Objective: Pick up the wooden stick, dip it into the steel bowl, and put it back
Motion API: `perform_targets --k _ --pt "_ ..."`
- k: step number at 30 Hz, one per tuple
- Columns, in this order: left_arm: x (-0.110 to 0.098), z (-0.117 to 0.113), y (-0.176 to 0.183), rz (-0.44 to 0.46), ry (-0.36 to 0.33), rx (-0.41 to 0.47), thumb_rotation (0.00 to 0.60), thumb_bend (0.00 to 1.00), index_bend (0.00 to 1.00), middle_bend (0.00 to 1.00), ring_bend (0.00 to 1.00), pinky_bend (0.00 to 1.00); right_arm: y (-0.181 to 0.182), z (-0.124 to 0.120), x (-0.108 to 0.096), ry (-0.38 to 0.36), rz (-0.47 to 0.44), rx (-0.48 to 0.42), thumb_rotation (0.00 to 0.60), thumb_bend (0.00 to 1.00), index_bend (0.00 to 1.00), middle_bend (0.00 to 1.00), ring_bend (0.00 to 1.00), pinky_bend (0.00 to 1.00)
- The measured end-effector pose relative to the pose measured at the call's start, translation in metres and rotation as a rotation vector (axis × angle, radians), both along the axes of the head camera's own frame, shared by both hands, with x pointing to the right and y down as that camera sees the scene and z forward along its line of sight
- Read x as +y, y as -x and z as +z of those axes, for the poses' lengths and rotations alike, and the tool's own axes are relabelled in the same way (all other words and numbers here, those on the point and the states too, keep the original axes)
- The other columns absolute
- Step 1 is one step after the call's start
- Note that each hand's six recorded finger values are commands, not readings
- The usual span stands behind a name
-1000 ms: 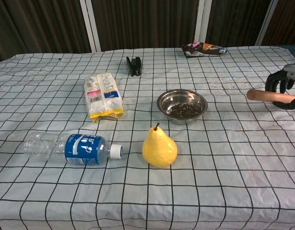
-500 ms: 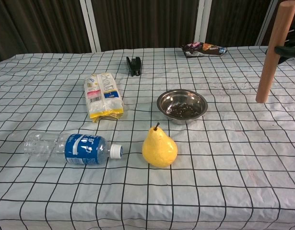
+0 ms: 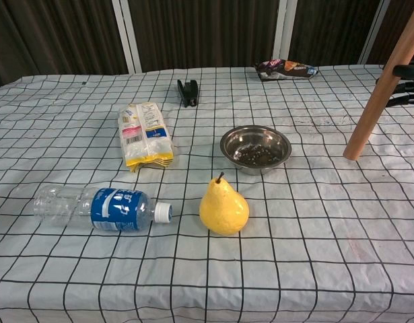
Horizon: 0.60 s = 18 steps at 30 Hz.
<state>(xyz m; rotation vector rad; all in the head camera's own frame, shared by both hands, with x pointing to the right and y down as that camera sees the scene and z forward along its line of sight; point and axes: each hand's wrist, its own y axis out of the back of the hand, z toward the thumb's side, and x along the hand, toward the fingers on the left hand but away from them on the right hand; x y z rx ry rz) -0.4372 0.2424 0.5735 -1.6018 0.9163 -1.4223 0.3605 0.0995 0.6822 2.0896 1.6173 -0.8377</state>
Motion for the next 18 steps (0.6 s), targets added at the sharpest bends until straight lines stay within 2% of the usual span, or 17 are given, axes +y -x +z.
perform_targets --k 5,10,16,18 --pt "0.000 0.000 0.000 0.000 0.002 0.001 0.600 0.37 0.00 0.00 0.00 0.00 -0.002 0.016 0.010 0.056 -0.005 0.006 0.600 0.40 0.72 0.45 0.39 0.37" --pt "0.000 -0.001 0.000 0.000 0.001 0.003 0.600 0.38 0.00 0.00 0.00 0.00 -0.001 0.018 0.011 0.055 -0.016 0.001 0.600 0.40 0.63 0.45 0.38 0.36" --pt "0.000 -0.001 0.000 0.001 0.002 0.004 0.600 0.38 0.00 0.00 0.00 0.00 -0.001 0.014 0.013 0.047 -0.032 -0.016 0.600 0.40 0.34 0.34 0.27 0.29" --pt "0.001 0.000 0.000 0.002 0.003 0.003 0.600 0.38 0.00 0.00 0.00 0.00 -0.003 0.013 0.015 0.045 -0.027 -0.030 0.600 0.40 0.28 0.31 0.25 0.27"
